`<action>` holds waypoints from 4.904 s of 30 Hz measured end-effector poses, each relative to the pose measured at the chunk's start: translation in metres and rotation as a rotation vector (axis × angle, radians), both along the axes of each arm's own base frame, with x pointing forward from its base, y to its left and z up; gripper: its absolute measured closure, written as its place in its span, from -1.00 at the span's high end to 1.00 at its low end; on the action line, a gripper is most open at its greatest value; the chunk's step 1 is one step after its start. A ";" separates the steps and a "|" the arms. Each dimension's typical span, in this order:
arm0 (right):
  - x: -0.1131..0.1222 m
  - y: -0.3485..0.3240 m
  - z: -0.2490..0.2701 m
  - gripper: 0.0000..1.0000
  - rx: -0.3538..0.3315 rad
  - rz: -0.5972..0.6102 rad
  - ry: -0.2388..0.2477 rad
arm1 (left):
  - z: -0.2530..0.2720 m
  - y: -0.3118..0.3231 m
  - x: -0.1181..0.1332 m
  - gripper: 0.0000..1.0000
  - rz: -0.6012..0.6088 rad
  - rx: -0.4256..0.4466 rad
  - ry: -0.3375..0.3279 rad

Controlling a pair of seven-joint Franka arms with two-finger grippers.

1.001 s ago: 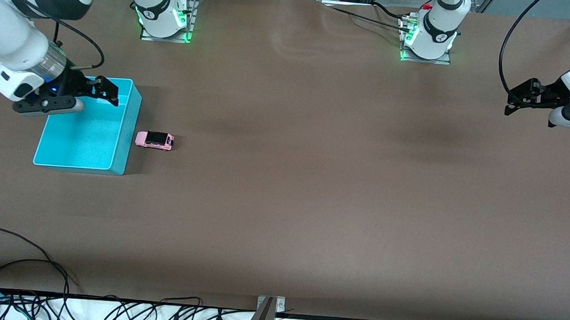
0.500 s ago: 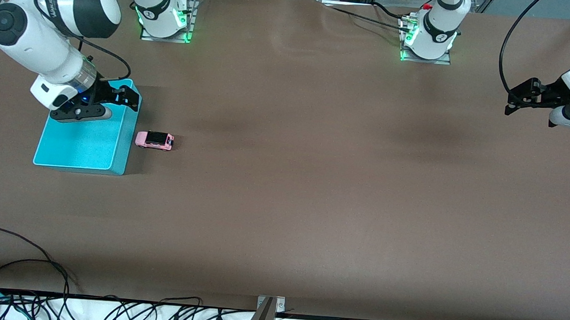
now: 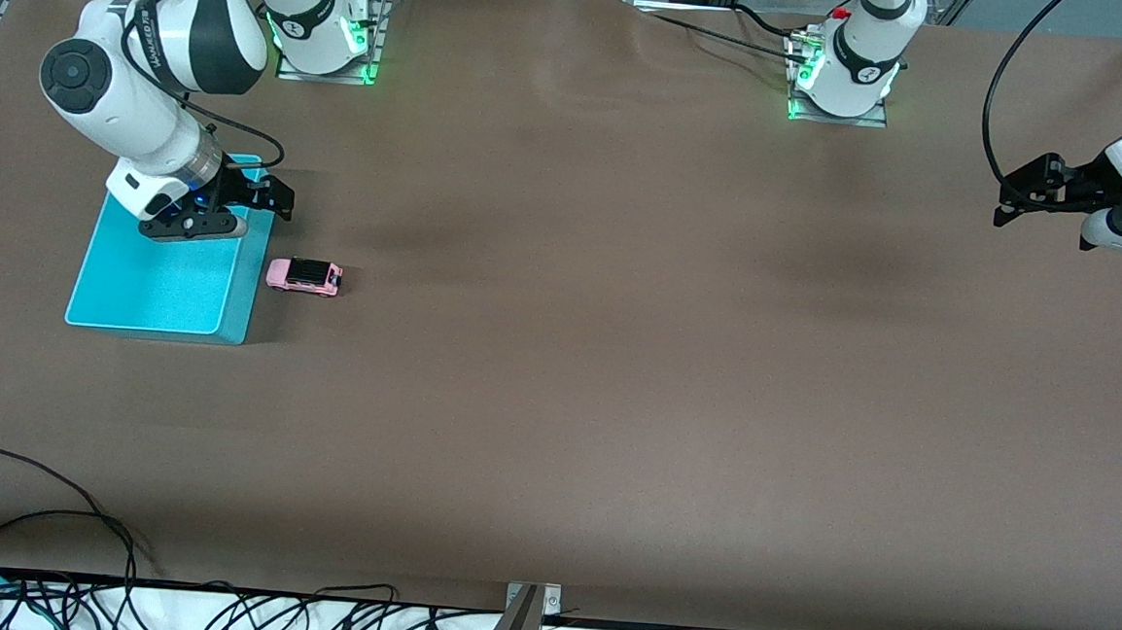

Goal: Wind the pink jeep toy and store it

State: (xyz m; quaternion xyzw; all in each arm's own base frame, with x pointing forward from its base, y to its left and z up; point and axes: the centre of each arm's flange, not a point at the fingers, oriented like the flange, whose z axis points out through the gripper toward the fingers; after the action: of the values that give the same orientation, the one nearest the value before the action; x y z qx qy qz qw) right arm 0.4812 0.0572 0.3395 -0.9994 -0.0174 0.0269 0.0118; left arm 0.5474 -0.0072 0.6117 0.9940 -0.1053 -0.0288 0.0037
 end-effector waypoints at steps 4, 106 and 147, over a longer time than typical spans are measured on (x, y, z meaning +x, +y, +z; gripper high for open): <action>0.000 0.000 -0.012 1.00 0.002 -0.026 -0.018 | 0.000 0.000 0.000 1.00 0.000 0.000 0.000; 0.015 0.020 -0.112 0.05 0.061 -1.299 -0.068 | 0.000 0.004 0.000 1.00 0.008 0.000 0.000; 0.058 -0.039 -0.011 0.05 -0.044 -0.459 0.136 | 0.000 0.005 0.000 1.00 0.008 0.000 0.000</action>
State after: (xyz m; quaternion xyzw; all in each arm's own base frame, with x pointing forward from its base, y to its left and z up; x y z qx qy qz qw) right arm 0.5395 0.0186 0.3285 -0.9731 0.2118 0.0910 -0.0032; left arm 0.5473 -0.0027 0.6119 0.9944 -0.1012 -0.0287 0.0038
